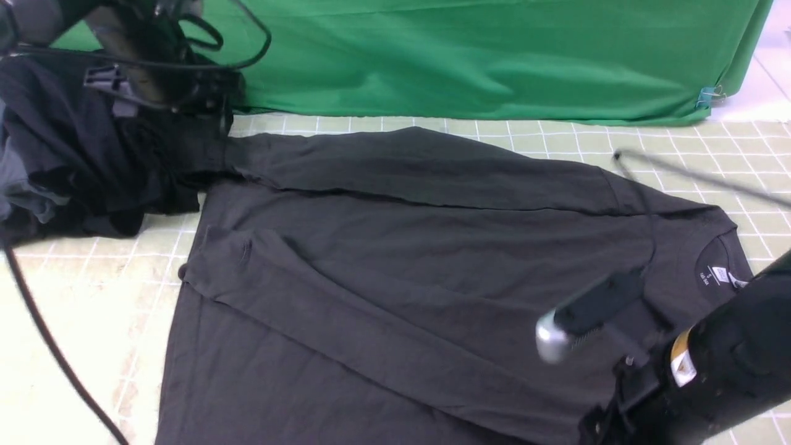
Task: Fold a long-sleeved shirt over a green coffee tablecloth.
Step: 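Grab the top left corner of the dark shirt with the left gripper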
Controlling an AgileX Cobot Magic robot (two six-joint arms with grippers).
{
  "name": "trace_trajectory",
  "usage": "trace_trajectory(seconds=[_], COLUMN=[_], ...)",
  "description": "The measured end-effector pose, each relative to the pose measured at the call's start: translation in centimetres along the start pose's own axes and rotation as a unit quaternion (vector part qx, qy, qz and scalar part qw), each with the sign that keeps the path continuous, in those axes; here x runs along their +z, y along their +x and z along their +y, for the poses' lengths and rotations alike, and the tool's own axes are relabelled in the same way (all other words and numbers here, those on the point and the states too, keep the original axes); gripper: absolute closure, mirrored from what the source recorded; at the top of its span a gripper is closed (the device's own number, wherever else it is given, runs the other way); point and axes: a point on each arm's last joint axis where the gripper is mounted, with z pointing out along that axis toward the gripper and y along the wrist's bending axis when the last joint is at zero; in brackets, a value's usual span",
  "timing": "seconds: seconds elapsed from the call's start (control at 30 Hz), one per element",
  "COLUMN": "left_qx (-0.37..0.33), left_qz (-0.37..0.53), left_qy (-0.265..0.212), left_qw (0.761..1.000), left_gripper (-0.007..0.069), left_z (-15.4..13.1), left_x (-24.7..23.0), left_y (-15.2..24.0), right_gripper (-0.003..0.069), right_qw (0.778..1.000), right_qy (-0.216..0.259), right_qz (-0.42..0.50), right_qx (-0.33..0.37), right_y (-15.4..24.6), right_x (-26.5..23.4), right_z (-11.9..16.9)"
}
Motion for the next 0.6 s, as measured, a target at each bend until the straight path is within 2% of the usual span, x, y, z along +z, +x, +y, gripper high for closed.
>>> trace_trajectory(seconds=[0.17,0.3,0.6], left_qx=[-0.051,-0.107,-0.177], left_qz=[0.049,0.056,-0.01], left_qy=[0.042,0.049,0.065], left_qw=[0.997,0.991,0.982], left_gripper=[0.0214,0.0226,0.0226], left_z=[-1.2,-1.6,-1.8], left_x=[6.1,9.9,11.3], left_y=[1.0,1.7,0.7], right_gripper=[0.0214,0.0214,0.0214], right_qw=[0.998,0.996,0.995], right_qy=[-0.006,-0.009,-0.01], right_qz=[-0.06,-0.092,-0.095], right_qx=[0.008,0.007,0.007], right_y=[-0.8,-1.2,-1.2], right_x=[-2.9,-4.2,-4.3], right_z=[0.3,0.4,0.4])
